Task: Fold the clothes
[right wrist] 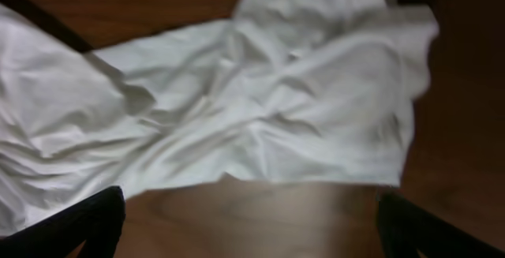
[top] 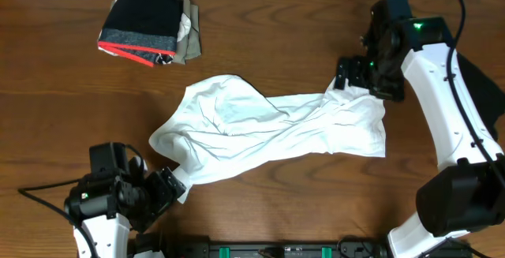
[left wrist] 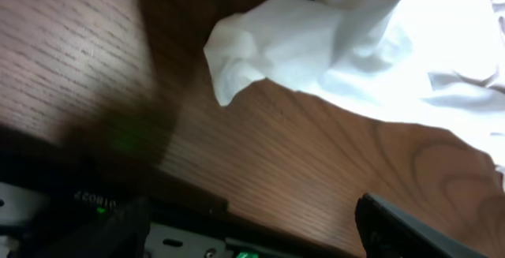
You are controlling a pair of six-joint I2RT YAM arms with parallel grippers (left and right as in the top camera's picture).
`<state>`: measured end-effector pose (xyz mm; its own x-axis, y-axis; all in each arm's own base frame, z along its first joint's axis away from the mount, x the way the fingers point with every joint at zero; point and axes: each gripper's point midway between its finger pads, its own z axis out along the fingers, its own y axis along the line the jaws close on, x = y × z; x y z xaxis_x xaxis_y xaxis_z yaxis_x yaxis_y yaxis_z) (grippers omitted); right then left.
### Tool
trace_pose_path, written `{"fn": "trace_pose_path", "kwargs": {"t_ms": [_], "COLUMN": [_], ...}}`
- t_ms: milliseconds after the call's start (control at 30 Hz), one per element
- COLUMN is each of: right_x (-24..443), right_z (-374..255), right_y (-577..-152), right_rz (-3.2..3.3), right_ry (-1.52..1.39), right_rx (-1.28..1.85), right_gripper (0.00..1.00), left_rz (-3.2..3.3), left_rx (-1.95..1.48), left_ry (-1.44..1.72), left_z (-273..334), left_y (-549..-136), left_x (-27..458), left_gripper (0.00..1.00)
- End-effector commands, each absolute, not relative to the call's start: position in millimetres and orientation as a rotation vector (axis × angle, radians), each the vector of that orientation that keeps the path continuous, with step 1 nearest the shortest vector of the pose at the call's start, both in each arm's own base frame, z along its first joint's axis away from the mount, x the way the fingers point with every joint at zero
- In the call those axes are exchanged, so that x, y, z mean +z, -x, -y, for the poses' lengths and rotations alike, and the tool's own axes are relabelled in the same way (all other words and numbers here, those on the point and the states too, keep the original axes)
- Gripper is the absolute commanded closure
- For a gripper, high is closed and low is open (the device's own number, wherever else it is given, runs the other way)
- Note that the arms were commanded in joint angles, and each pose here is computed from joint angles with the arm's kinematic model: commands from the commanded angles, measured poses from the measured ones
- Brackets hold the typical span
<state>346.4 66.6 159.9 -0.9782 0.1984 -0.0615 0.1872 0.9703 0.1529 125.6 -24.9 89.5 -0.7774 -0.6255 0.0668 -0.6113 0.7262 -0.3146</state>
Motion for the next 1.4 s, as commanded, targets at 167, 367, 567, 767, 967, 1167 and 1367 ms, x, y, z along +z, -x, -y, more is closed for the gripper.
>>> {"fn": "trace_pose_path", "kwargs": {"t_ms": [167,367,567,767,967,1167,1367], "right_x": [162,145,119,84,69,53,43], "right_z": [15,28,-3,10,16,2,-1], "right_y": [-326,-333,-329,-328,-330,-323,-318], "right_rz": [-3.042,-3.057,-3.096,-3.087,-3.064,-3.034,-3.024], "right_ry": [-0.602,-0.513,-0.188,-0.215,-0.163,0.035,0.109], "right_rx": [-0.155,-0.002,0.333,0.263,0.256,0.410,0.442], "right_gripper": [0.01,0.01,0.01,0.01,0.01,0.01,0.01], "left_rz": [-2.883,-2.864,-2.848,-2.842,-2.823,-2.817,-2.818], "left_rx": [-0.489,-0.499,-0.362,-0.346,-0.356,-0.359,-0.359], "left_ry": [1.035,1.008,1.052,1.015,1.004,1.001,0.996], "left_z": [32,42,39,42,43,43,43], "left_y": [-126,-136,-136,-139,-144,-146,-146], "left_x": [91,92,88,88,89,90,90], "left_gripper": [0.15,0.15,0.15,0.15,0.15,0.14,0.14]}}
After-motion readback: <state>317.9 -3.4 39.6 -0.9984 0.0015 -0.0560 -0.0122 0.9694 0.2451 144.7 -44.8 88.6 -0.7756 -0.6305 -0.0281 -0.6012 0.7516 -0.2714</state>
